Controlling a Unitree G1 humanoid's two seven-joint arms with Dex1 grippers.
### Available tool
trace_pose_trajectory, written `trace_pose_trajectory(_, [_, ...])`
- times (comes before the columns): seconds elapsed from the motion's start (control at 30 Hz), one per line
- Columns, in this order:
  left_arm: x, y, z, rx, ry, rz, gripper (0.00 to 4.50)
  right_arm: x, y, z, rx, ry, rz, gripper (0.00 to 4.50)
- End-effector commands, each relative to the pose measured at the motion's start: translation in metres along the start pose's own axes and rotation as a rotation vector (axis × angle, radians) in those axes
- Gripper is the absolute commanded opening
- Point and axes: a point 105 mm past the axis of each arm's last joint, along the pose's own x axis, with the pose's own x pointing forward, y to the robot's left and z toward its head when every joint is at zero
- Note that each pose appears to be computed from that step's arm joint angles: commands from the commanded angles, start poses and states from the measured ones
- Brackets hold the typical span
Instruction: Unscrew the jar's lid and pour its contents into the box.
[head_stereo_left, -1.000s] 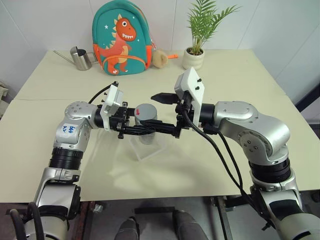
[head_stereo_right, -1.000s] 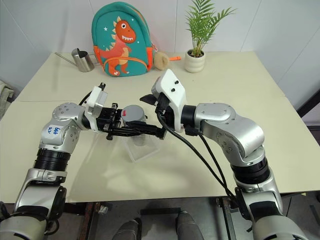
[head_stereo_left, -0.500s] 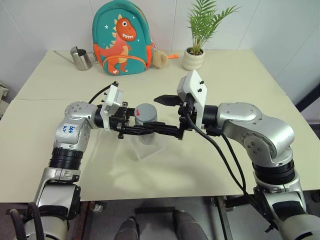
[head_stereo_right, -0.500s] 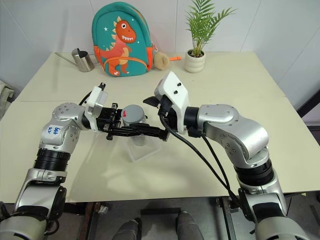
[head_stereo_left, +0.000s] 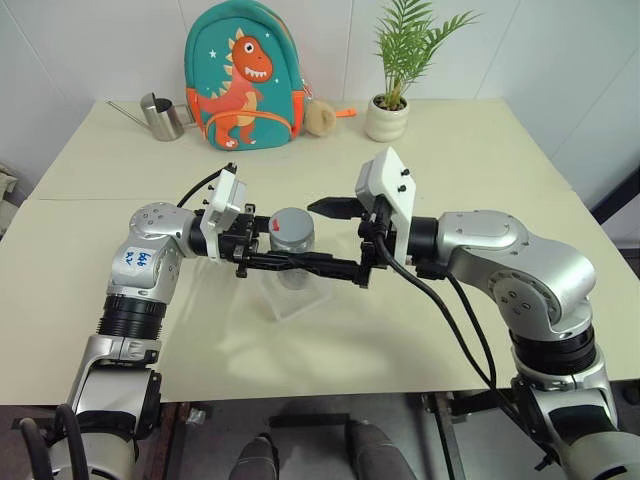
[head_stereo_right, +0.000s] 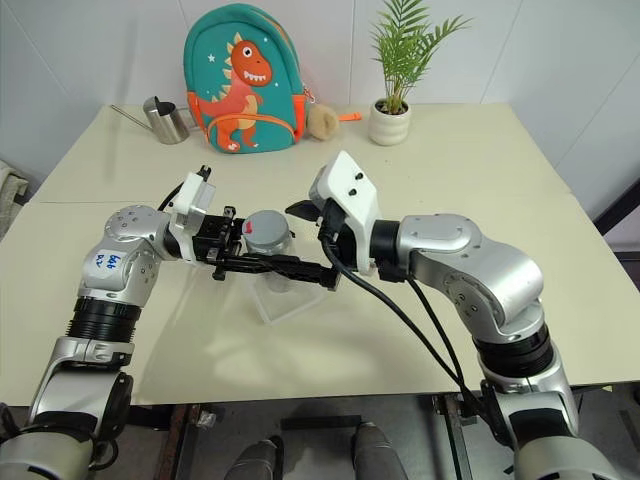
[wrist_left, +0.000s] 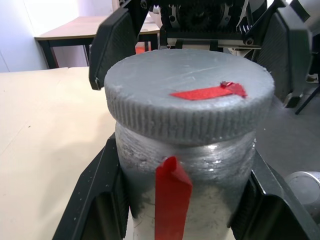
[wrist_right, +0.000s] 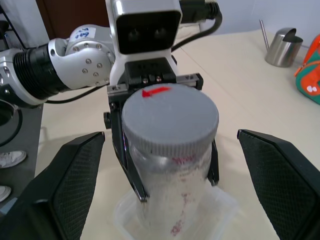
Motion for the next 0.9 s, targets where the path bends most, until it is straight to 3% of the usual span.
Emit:
trace_pose_trajectory(0.03, [0.002, -0.001, 0.006, 0.041, 0.000, -0.017, 2.03, 0.000, 0.001, 0.017, -0.038, -0.053, 0.000, 4.47])
trace_pose_trajectory(0.57, [0.002, 0.000, 0.006, 0.046, -0.002, -0.010, 2.03, 0.008, 0.000, 0.019, -0.018, -0.045, 0.033, 4.47])
trace_pose_trajectory(0.67, [0.002, 0.000, 0.006, 0.047, -0.003, -0.008, 2.03, 0.009, 0.001, 0.020, -0.017, -0.045, 0.039, 3.90])
trace_pose_trajectory(0.9, [0.002, 0.001, 0.007, 0.047, -0.004, -0.006, 2.03, 0.010, 0.003, 0.019, -0.025, -0.041, 0.049, 3.90])
